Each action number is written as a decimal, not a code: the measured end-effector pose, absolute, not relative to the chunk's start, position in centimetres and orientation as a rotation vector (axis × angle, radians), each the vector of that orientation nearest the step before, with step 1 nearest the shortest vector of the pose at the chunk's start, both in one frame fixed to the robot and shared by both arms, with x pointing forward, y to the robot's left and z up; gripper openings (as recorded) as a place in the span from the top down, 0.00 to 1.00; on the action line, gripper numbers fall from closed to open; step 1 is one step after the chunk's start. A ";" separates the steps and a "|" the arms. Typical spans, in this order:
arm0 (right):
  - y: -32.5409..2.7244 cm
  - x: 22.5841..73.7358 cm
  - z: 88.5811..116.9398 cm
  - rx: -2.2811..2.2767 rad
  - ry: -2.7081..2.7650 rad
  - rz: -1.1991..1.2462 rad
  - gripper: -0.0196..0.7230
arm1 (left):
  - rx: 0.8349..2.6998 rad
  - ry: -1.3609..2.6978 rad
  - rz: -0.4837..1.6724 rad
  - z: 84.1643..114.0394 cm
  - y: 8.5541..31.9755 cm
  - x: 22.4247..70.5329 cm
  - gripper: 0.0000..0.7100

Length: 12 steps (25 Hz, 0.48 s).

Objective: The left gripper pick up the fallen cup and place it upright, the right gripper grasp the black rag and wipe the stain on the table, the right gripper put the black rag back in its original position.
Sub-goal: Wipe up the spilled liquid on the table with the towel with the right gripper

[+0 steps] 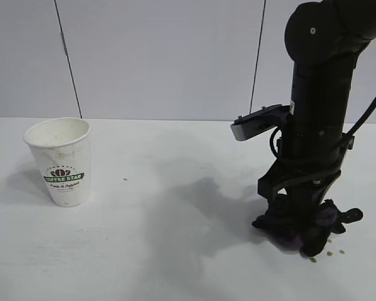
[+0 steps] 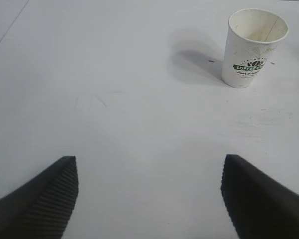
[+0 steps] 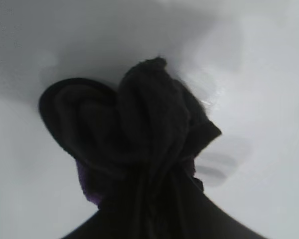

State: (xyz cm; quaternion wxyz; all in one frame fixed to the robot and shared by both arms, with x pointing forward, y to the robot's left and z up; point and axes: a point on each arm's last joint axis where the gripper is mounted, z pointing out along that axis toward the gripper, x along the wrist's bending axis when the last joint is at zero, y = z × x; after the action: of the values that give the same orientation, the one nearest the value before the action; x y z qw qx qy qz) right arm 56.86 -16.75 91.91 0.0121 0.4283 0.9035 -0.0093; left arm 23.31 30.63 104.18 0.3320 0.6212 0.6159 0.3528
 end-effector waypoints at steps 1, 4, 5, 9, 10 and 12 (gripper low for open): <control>-16.5 56.8 91.9 1.331 2.841 -0.006 0.89 | 1.623 1.609 0.922 104.2 30.6 23.3 0.20; -16.2 56.5 91.9 1.312 2.898 0.034 0.89 | 1.623 1.609 0.922 104.2 30.6 23.3 0.20; -16.1 56.4 91.9 1.309 2.910 0.033 0.89 | 1.623 1.609 0.922 104.2 30.6 23.3 0.20; -16.2 56.2 91.9 1.296 2.939 0.012 0.89 | 1.623 1.609 0.922 104.2 30.6 23.3 0.20; -16.2 56.1 91.9 1.293 2.947 0.003 0.89 | 1.623 1.609 0.922 104.2 30.6 23.3 0.20; -16.2 56.1 92.0 1.284 2.952 0.001 0.89 | 1.623 1.609 0.922 104.2 30.6 23.3 0.20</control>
State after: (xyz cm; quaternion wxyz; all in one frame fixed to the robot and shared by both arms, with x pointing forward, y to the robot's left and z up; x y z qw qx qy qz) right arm 56.07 -16.23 92.03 -0.0391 0.3986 0.9163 0.0003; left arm 23.31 30.63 104.18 0.3320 0.6212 0.6159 0.3528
